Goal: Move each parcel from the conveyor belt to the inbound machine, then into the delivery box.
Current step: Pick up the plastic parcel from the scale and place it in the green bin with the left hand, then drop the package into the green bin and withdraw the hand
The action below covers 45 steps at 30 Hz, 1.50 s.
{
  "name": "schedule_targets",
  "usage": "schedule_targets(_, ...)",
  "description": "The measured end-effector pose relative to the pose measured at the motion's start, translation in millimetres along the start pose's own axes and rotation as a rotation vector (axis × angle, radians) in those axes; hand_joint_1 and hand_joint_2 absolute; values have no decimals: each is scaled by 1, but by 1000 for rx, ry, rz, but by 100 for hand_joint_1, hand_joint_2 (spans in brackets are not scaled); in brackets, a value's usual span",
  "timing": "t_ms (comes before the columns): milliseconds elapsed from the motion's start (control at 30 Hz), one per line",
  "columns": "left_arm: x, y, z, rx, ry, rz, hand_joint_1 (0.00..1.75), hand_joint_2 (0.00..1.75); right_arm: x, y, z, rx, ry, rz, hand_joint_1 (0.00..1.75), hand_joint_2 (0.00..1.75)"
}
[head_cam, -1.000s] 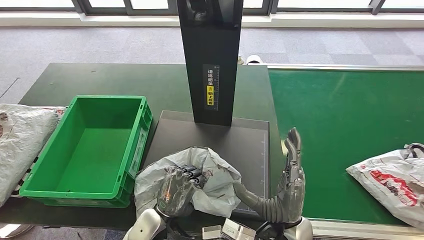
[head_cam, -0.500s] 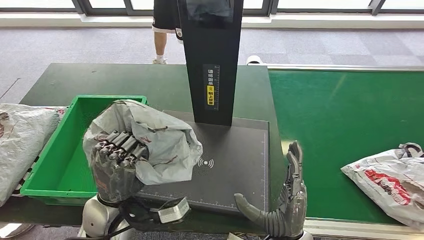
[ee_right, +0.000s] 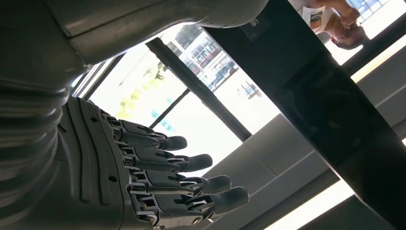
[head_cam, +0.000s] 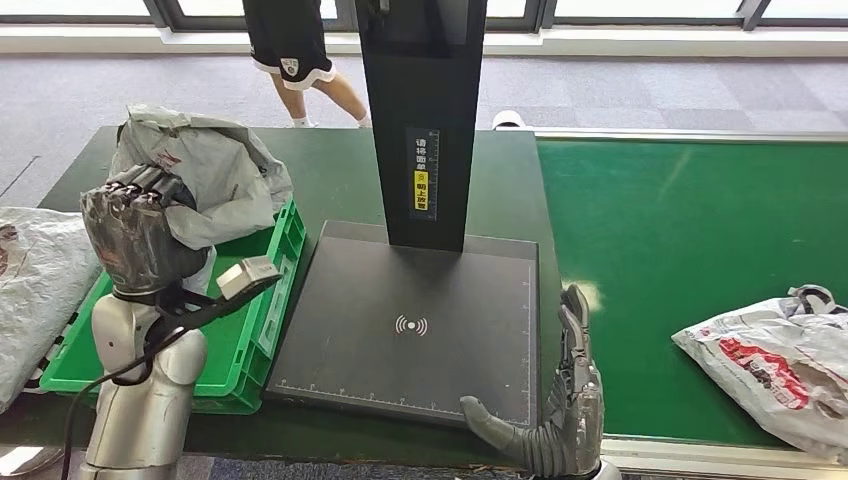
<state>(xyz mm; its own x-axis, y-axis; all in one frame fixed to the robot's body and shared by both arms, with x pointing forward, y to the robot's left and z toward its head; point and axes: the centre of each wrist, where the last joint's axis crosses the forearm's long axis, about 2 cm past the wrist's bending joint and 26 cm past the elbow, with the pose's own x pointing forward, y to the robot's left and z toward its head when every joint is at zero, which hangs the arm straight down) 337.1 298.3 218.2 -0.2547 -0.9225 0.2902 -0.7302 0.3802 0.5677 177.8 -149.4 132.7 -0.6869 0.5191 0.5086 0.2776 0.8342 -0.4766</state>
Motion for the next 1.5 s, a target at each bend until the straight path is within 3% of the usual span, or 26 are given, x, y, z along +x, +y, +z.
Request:
schedule_targets(200, -76, -8, -24, -43, 172, -92, 175, 175, -1, 4, -3, 48, -31, -28, 0, 175)
schedule_targets(333, -104, -15, -24, -96, 263, -140, 175, 175, -1, 4, -5, 61, -35, -27, 0, 175)
schedule_targets(600, -121, -28, -18, -180, 360, -145, 175, 175, -1, 4, -6, 61, -33, -21, 0, 175)
schedule_targets(800, -124, -47, -11, -354, 452, -88, 175, 175, -2, 3, -6, 56, -13, -4, 0, 175)
schedule_targets(833, -124, -50, -8, -388, 462, -75, 172, 175, -2, 3, -6, 54, -11, -3, 0, 175)
schedule_targets(867, -124, -52, -6, -416, 468, -65, 140, 175, -3, 3, -5, 53, -9, -2, 0, 175)
schedule_targets(967, -121, -58, 0, -484, 472, -38, 11, 44, -5, 2, -7, 46, -7, -4, 0, 175)
schedule_targets(1000, -120, -60, 1, -504, 473, -29, 0, 0, -5, 2, -8, 43, -7, -4, 0, 175)
schedule_targets(1167, -113, -66, 3, -574, 488, -10, 0, 0, -9, 1, -12, 28, -8, 1, 0, 175)
schedule_targets(1500, -106, -69, -7, -575, 492, 27, 0, 0, -14, 2, -14, 15, -5, 9, 0, 175)
